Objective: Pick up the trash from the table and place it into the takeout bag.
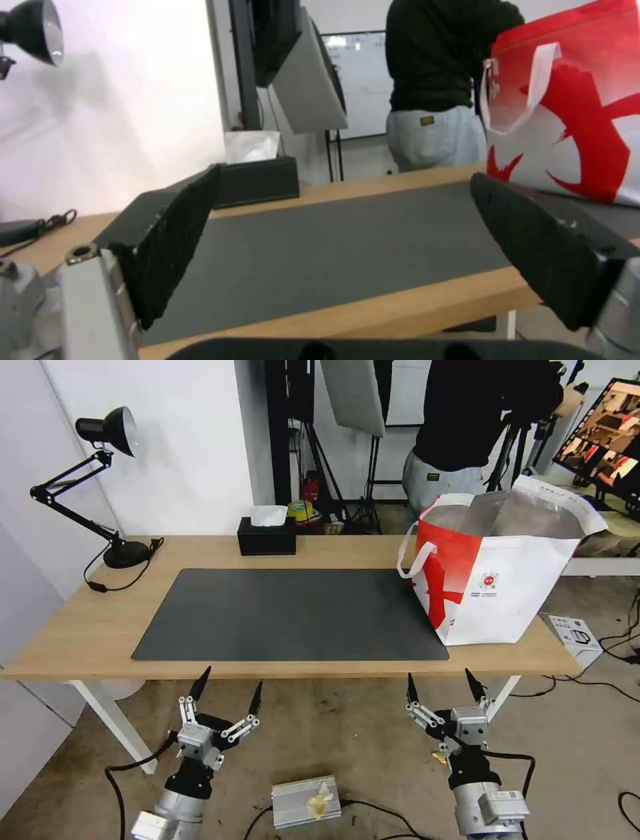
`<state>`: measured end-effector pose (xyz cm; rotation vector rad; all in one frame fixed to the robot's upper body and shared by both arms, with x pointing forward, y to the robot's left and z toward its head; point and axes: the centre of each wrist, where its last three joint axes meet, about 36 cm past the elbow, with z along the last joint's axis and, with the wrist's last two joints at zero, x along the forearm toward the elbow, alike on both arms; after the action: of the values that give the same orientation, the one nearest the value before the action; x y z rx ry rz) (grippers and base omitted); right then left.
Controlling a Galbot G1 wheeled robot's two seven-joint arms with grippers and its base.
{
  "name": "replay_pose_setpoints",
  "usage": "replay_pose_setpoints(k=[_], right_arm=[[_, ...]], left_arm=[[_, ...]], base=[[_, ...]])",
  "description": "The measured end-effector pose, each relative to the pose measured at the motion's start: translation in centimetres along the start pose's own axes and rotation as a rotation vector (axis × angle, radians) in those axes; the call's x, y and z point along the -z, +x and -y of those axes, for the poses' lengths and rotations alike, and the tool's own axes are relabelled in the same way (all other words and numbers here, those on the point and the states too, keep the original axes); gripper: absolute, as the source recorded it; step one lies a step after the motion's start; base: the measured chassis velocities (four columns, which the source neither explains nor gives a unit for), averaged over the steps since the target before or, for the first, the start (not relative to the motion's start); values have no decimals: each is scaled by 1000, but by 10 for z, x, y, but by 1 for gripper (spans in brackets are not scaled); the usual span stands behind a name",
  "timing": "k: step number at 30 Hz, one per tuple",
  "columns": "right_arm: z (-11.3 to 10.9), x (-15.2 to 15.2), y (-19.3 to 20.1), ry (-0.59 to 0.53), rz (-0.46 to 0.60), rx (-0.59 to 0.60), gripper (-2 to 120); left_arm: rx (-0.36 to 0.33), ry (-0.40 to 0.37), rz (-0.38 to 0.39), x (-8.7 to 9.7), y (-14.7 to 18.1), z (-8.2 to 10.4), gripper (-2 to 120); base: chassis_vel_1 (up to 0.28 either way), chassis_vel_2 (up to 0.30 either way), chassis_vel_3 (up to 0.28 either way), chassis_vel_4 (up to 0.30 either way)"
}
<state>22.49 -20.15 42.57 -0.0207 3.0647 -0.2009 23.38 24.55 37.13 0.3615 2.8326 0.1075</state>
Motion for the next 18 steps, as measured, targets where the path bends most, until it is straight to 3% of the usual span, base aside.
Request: replay_pose_setpoints(k=[8, 18], right_arm=[[0, 0, 0, 0, 0, 0, 100], [0, 0, 0, 0, 0, 0, 100]], left_arm=[[46, 11, -13, -6, 3, 3, 100], [54, 24, -16, -7, 3, 7, 100]], base=[[0, 0, 0, 0], [0, 0, 0, 0]])
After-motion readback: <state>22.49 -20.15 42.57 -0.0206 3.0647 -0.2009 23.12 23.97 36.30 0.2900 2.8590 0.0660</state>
